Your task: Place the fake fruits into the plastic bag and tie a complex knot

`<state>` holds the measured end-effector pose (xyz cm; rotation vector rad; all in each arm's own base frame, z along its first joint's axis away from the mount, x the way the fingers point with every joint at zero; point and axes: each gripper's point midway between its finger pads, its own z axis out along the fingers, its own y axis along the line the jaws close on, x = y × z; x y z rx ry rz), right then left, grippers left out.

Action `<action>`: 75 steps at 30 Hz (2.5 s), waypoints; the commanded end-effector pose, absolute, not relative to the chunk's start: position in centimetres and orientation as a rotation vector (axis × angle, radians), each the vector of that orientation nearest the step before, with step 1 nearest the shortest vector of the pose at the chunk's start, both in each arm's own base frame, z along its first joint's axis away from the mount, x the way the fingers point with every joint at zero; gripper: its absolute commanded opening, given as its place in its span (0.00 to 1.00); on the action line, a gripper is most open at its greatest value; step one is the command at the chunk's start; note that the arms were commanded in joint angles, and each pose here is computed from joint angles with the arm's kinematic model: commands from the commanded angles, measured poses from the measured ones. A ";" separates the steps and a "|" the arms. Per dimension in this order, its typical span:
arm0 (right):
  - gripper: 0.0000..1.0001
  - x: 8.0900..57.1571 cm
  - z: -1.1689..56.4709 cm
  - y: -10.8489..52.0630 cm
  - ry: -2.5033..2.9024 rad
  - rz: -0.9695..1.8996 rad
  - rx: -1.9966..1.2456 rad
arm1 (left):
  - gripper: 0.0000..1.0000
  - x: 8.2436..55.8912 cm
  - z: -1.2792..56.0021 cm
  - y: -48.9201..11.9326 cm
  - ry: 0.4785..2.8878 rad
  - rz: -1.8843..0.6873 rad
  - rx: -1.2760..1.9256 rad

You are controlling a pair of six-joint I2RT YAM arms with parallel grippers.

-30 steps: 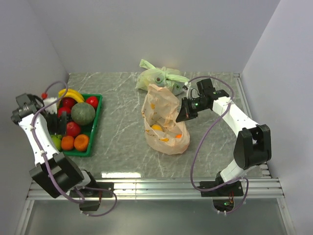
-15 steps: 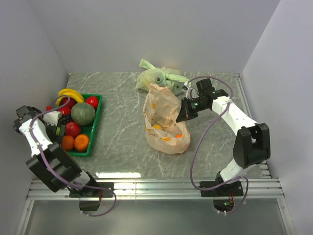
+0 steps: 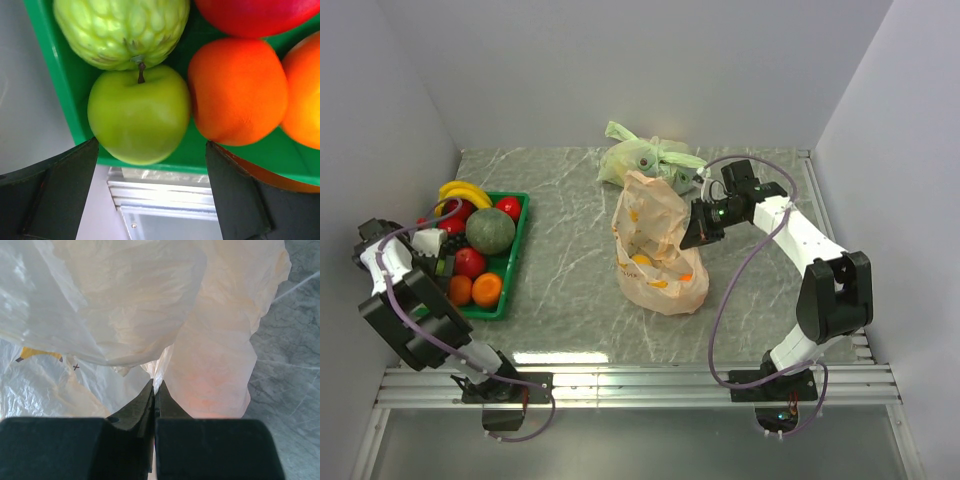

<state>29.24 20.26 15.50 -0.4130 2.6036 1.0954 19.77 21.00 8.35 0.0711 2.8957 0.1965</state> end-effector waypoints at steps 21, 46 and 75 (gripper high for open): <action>0.00 30.3 17.3 20.5 2.564 1.106 -0.422 | 0.78 21.4 5.0 20.7 2.869 0.114 0.113; 0.00 30.6 17.2 20.9 2.545 1.124 -0.419 | 0.65 27.6 23.2 6.9 2.476 -0.065 0.398; 0.00 31.1 18.6 20.1 2.514 1.098 -0.405 | 0.99 30.1 31.1 -27.2 2.084 -0.584 1.020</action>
